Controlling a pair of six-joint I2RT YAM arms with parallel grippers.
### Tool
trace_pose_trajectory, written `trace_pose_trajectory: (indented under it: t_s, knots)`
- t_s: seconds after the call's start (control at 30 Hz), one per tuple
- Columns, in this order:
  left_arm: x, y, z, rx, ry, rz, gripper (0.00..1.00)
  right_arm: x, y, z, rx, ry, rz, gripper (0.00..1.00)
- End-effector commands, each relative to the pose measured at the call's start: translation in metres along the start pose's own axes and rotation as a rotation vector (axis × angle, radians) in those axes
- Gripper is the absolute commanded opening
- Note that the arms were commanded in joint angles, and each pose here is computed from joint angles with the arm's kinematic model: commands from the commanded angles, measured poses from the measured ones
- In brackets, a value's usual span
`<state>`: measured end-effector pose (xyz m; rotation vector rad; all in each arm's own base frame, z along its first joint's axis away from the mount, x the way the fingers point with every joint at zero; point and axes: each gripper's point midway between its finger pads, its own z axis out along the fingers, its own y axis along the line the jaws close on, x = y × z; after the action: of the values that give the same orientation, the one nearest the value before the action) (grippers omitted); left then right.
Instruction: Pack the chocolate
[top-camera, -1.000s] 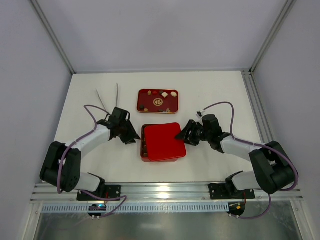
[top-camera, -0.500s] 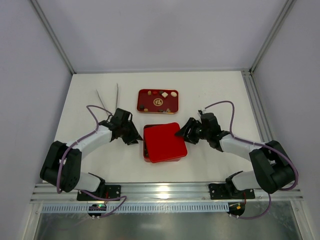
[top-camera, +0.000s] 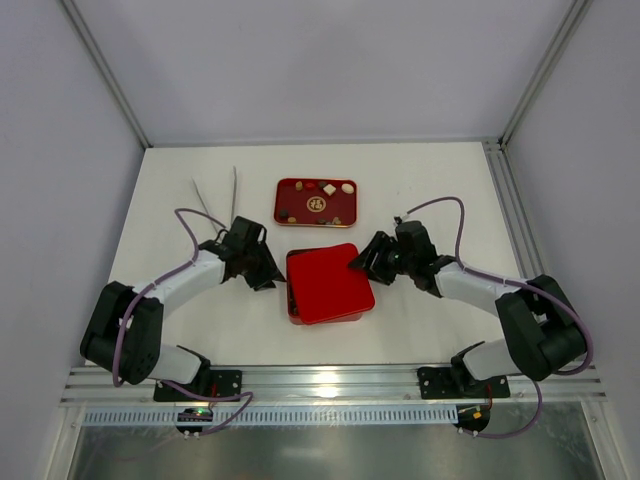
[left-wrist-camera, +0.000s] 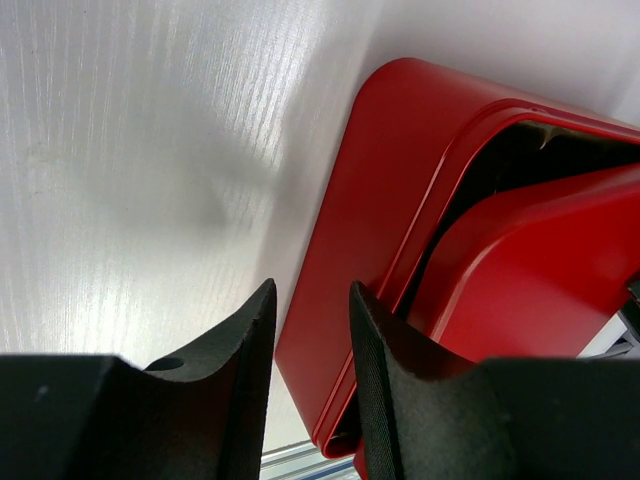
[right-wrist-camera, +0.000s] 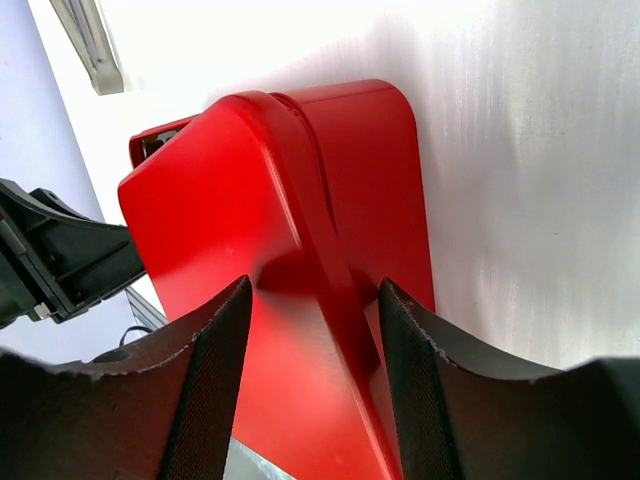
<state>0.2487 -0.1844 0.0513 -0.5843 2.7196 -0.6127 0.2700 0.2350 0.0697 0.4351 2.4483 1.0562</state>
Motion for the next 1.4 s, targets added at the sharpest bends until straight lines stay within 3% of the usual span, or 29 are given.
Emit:
trace_pose_trajectory:
  t_s: [0.0, 0.3, 1.1, 1.37]
  knots:
    - [-0.011, -0.014, -0.009, 0.021, -0.038, 0.058, 0.35, -0.007, 0.019, 0.002, -0.037, -0.014, -0.013, 0.56]
    - [-0.022, -0.021, -0.019, 0.013, -0.073, 0.118, 0.37, -0.007, 0.025, 0.002, -0.021, -0.013, -0.049, 0.64]
    - [-0.011, -0.028, -0.016, 0.02, -0.053, 0.13, 0.37, 0.006, 0.037, 0.012, 0.067, 0.052, -0.066, 0.68]
    - [-0.019, -0.023, -0.026, -0.003, -0.114, 0.132, 0.38, 0.002, 0.038, 0.012, 0.093, 0.047, -0.102, 0.7]
